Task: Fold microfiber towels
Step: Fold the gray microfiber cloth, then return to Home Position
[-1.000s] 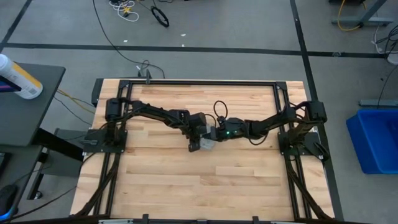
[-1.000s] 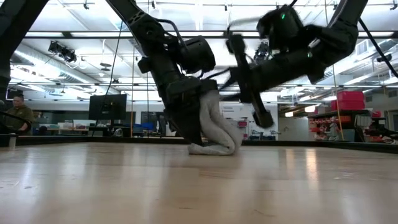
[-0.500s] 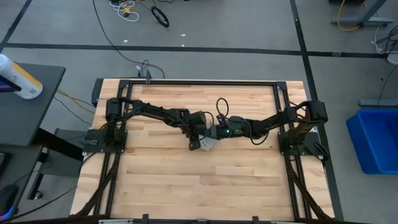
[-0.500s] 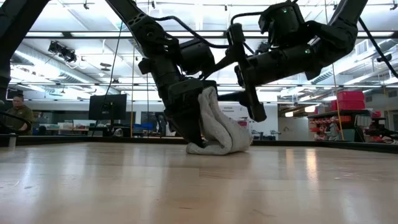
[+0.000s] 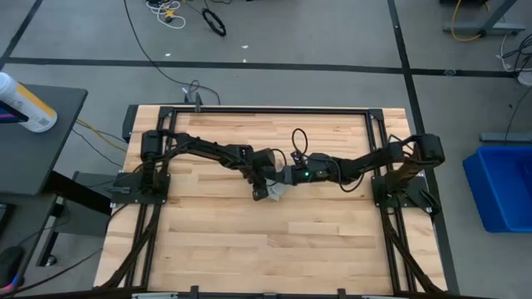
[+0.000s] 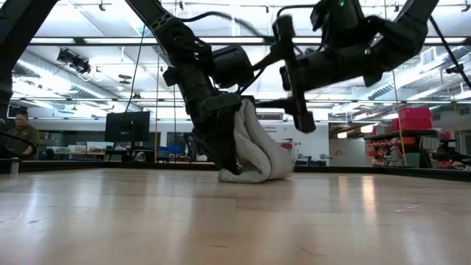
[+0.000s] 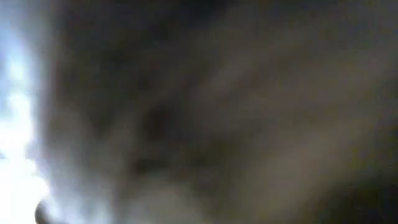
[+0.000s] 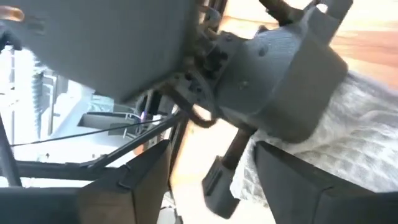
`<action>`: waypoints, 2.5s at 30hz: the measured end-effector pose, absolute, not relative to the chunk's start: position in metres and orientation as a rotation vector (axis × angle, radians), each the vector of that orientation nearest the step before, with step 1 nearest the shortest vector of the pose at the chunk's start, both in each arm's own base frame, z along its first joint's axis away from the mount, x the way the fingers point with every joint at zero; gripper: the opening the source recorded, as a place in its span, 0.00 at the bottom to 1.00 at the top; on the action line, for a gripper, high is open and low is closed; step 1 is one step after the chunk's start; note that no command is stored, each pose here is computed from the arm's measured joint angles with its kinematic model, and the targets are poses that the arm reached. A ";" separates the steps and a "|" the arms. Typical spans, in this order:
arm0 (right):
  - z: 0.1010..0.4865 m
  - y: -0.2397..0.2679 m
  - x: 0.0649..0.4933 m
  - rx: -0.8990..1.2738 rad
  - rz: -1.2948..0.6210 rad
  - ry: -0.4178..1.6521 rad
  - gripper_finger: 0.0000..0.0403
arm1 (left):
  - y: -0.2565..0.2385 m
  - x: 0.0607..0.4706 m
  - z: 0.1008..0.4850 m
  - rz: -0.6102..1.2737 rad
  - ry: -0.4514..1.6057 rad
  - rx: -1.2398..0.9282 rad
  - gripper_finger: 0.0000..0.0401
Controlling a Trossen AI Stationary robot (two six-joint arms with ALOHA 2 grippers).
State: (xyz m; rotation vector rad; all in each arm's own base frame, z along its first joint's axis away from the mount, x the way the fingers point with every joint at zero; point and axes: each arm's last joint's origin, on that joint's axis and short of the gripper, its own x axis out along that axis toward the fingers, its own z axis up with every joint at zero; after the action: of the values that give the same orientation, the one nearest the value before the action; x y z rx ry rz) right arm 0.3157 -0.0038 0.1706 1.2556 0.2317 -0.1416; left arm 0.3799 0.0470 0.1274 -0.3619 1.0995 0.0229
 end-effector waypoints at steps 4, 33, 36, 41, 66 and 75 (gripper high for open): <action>0.168 -0.001 0.305 1.263 -0.202 0.300 0.55 | 0.052 0.378 0.127 0.058 1.107 -0.384 0.17; 0.160 -0.020 0.306 1.232 -0.374 0.519 0.01 | 0.061 0.381 0.128 0.091 1.050 -0.486 0.30; 0.153 -0.020 0.318 1.247 -0.365 0.557 0.01 | 0.061 0.382 0.128 0.089 1.048 -0.490 0.30; 0.128 -0.018 0.334 1.273 -0.414 0.666 0.01 | 0.061 0.381 0.131 0.081 1.040 -0.507 0.30; 0.210 -0.019 0.343 1.159 -0.012 0.218 0.15 | 0.029 0.216 0.366 0.287 0.562 -0.300 0.27; 0.313 -0.017 0.272 0.787 0.007 -0.016 0.04 | 0.016 0.120 0.389 0.322 0.539 -0.220 0.27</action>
State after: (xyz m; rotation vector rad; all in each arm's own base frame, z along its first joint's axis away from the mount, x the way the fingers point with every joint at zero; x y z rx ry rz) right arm 0.2725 -0.0170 0.3129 0.7866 -0.0160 0.0070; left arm 0.1200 0.0158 0.3888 -0.2200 0.5392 0.3217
